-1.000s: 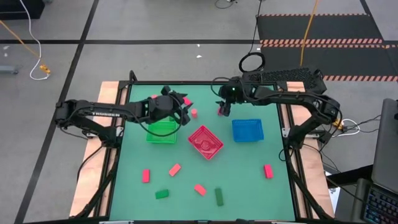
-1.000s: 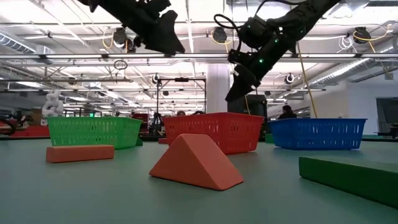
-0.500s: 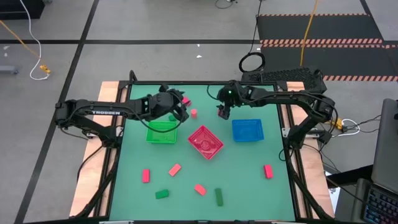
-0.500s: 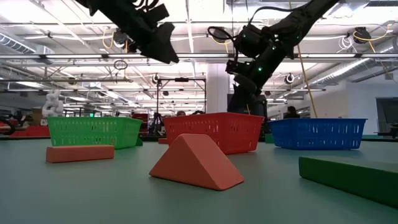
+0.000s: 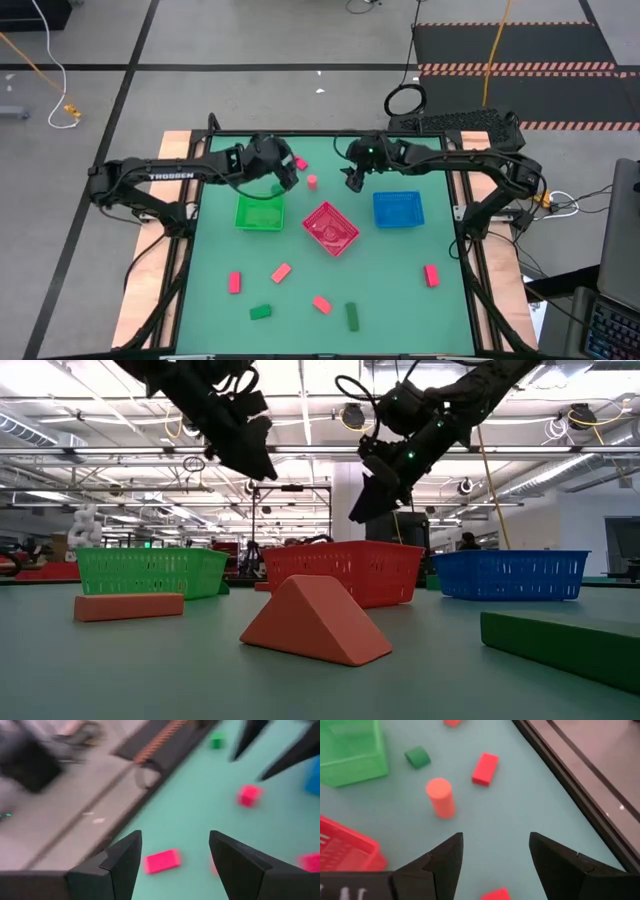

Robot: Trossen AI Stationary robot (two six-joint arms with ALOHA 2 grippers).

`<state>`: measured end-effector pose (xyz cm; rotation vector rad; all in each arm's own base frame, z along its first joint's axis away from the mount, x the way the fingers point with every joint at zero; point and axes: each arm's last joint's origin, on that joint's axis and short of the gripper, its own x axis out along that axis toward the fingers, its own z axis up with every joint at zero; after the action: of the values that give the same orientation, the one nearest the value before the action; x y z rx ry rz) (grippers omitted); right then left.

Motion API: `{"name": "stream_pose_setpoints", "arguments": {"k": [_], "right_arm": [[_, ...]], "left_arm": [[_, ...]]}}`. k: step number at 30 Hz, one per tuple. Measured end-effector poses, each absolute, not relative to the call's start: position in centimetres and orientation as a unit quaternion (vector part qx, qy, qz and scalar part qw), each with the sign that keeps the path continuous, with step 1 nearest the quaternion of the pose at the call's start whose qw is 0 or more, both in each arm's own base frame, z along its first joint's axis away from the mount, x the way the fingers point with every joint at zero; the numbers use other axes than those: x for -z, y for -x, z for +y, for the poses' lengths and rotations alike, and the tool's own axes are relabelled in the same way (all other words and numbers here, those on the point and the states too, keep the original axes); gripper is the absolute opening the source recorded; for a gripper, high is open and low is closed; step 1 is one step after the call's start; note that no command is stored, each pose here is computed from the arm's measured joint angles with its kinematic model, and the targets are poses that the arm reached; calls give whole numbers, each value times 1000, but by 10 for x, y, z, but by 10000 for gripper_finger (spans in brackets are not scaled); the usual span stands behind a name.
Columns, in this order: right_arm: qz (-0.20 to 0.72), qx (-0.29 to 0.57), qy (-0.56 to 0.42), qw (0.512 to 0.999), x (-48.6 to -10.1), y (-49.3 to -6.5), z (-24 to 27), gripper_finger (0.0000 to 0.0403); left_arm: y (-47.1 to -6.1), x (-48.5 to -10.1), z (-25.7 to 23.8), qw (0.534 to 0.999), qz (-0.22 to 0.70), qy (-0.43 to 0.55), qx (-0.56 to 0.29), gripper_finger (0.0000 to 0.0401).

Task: Sort & place blocks by color
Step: Put the pink block into the red bin

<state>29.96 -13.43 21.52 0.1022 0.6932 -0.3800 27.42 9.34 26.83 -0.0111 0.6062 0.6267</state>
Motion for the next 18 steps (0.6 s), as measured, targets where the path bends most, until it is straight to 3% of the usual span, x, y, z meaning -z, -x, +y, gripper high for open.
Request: {"name": "stream_pose_setpoints", "arguments": {"k": [5,18], "right_arm": [[324,177,-32,929,-218,-303,-132,222],[310,176,-15,934,-230,-298,-129,222]], "left_arm": [[-283,-261,108,918,278,26,-282,234],[-312,-188,136,903,362,47,-227,234]]}}
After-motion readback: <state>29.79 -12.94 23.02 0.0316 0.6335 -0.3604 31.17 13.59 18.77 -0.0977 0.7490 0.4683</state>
